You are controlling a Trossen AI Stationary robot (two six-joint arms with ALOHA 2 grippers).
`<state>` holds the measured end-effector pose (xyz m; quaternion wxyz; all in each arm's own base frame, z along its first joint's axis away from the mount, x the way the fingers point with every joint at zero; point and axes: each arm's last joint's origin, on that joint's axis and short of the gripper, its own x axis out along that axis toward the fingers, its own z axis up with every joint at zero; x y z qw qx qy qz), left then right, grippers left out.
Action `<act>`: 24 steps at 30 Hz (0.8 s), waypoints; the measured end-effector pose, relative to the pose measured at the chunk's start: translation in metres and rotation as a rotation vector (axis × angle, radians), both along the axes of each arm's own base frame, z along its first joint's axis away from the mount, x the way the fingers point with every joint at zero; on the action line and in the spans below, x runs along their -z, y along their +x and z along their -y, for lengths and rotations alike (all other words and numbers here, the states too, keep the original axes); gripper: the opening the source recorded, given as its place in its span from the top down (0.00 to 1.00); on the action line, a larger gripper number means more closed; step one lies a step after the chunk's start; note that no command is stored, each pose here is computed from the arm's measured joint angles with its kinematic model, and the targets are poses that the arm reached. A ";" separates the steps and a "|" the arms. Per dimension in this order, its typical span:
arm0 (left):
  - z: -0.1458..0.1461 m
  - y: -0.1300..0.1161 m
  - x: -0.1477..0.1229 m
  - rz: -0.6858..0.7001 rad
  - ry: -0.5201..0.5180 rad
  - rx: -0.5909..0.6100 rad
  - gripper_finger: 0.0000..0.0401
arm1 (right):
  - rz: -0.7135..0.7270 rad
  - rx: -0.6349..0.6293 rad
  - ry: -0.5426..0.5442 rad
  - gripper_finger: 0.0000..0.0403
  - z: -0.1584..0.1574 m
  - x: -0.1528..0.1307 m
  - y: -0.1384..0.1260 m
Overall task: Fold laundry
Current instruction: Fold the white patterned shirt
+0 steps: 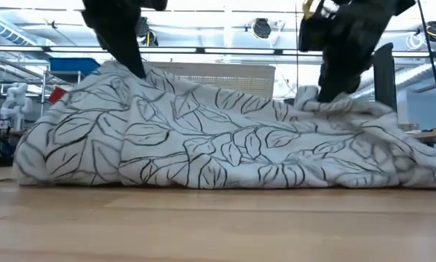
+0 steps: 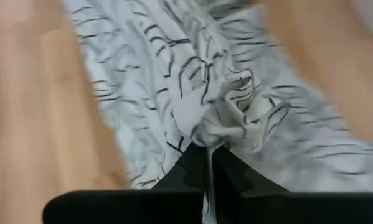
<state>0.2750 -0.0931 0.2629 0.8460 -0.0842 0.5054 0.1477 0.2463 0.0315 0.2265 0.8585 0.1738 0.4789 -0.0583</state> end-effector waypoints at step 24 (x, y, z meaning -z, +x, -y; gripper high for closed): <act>-0.037 0.002 0.023 -0.162 0.125 -0.146 0.51 | -0.311 0.050 -0.246 0.55 0.065 0.055 0.014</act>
